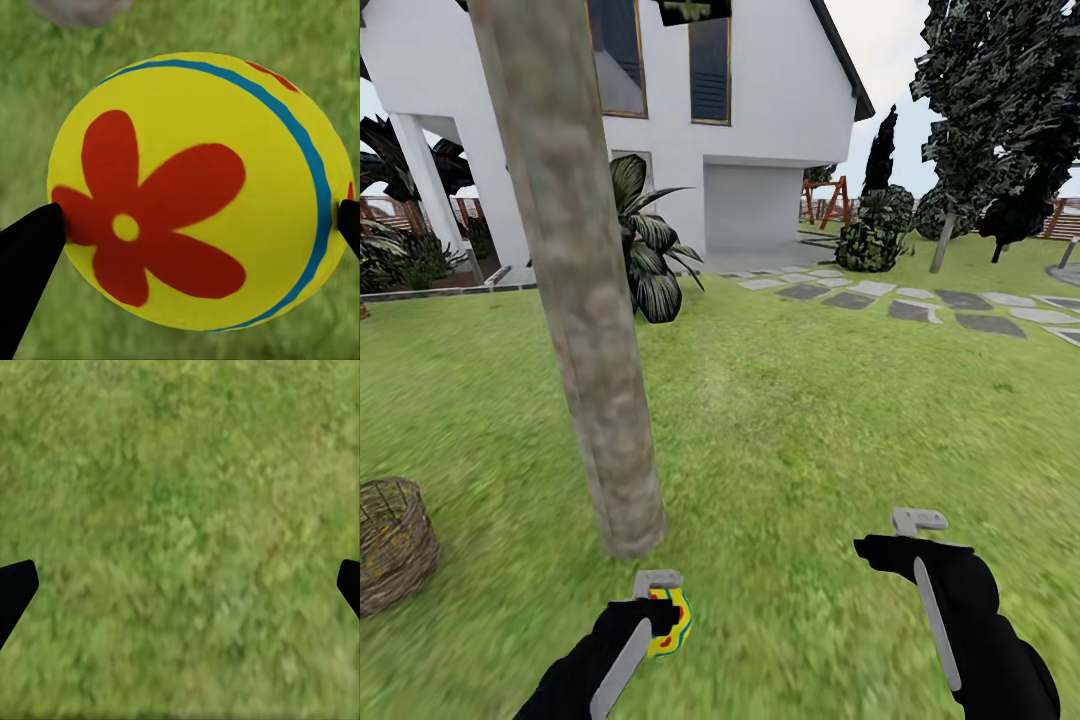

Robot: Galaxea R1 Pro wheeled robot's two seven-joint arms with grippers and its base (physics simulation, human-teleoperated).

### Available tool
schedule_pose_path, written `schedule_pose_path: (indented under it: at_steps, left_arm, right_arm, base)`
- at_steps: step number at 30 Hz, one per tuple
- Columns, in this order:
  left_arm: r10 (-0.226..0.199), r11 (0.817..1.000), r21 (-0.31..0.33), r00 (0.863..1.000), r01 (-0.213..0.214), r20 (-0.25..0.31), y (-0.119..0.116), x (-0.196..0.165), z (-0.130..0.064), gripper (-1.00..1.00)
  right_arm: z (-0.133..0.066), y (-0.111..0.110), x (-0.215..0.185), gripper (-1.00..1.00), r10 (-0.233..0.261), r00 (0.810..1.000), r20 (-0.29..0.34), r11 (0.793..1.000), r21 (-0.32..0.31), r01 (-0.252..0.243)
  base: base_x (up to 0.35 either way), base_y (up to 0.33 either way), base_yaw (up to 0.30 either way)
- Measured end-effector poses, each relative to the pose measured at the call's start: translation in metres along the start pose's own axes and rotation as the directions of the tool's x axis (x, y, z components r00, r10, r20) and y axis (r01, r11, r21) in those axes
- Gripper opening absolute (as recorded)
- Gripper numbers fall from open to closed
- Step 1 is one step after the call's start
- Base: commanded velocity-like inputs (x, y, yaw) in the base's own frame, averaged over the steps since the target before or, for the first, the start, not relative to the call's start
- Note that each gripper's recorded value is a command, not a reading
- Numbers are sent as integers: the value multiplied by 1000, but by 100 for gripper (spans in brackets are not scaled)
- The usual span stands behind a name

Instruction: Take the three Easter eggs out of the wicker basket on the lawn in the garden, then place them on the lawn next to a single tree (choose any tree) so that all three eggs are next to the same tree and none are left in the basket.

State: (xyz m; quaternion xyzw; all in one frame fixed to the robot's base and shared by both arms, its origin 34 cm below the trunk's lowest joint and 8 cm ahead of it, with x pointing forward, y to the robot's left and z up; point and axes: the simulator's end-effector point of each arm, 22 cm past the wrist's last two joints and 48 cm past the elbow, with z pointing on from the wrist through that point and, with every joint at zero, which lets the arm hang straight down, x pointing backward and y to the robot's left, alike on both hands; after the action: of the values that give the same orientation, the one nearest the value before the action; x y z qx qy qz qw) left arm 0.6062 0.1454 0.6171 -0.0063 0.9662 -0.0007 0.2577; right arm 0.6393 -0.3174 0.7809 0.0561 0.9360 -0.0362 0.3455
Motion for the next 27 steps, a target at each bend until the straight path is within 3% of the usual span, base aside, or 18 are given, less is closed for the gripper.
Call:
schedule_pose_path:
  at_steps: [7, 19, 27]
  left_arm:
    - [0, 1000, -4, 999, 1, 35, 2, -34, 23, -100]
    - [-15, 999, -34, 1000, 16, 27, 16, -8, 53, -100]
    - [-17, 999, -30, 999, 18, 33, 15, -9, 55, -100]
  right_arm:
    - [9, 1, 9, 100, -2, 1000, 0, 1000, -1, 2]
    - [24, 3, 24, 100, -5, 1000, 0, 1000, -4, 5]
    - [27, 5, 27, 100, -6, 1000, -1, 1000, -6, 6]
  base:
    - [0, 0, 0]
    - [0, 0, 0]
    - [0, 0, 0]
